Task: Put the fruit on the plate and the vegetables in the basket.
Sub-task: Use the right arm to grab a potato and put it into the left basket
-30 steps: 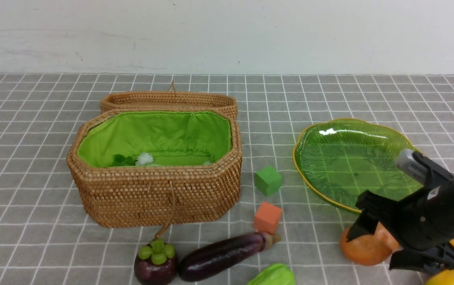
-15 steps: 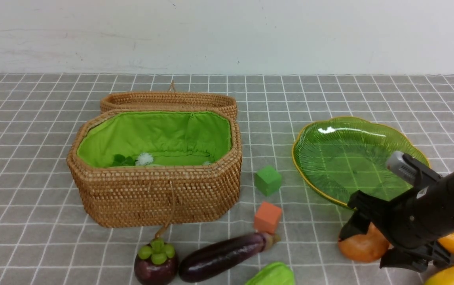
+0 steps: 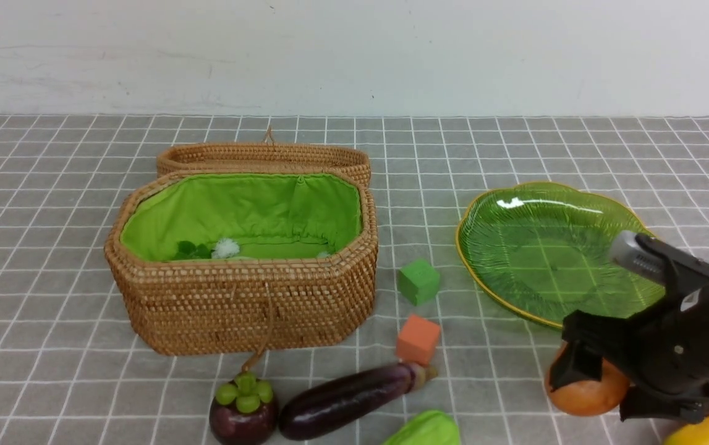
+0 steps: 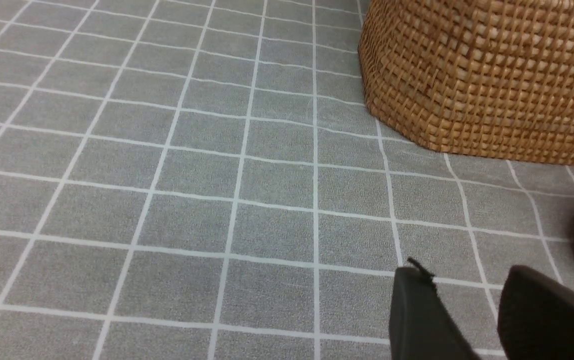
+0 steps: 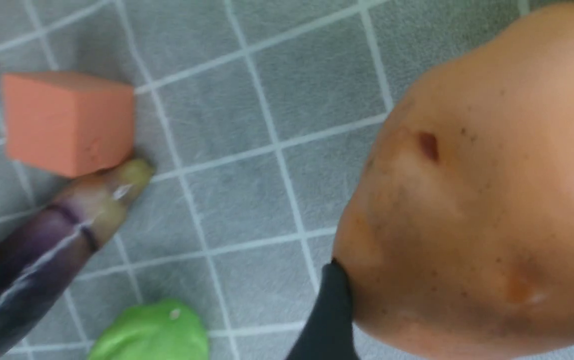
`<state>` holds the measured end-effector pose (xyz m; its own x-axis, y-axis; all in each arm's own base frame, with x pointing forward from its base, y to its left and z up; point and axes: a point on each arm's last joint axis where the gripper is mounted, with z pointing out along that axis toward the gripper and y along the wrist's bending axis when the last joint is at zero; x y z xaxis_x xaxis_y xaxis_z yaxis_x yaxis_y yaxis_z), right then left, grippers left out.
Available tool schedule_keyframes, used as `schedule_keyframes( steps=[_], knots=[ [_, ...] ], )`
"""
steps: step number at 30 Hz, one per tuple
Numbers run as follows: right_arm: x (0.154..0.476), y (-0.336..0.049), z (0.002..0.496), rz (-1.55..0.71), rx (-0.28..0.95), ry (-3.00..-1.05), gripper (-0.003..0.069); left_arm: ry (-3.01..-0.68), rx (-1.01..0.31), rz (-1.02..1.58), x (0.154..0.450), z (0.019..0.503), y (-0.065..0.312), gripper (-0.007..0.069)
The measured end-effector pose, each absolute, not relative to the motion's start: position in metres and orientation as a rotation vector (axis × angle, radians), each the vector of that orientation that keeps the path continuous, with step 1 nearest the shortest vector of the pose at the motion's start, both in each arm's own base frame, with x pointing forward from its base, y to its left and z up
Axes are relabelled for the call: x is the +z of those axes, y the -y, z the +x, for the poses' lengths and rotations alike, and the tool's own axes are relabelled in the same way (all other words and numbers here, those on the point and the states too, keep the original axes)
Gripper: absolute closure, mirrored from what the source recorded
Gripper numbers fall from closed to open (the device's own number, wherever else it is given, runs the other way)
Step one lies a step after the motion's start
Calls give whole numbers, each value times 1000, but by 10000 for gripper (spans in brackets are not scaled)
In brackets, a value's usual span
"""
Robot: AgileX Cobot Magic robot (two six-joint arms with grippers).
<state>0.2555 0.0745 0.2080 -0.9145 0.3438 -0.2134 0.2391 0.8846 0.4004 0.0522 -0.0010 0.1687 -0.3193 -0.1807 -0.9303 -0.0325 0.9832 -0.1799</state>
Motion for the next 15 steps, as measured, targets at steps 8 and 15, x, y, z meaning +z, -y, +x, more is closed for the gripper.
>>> schedule_keyframes(
  steps=[8, 15],
  knots=[
    [231, -74, 237, 257, 555, -2788, 57, -1893, -149, -154, 169, 52, 1, 386],
    [242, -73, 229, 125, 550, -2757, 57, -1893, -149, -154, 169, 52, 1, 386]
  ],
)
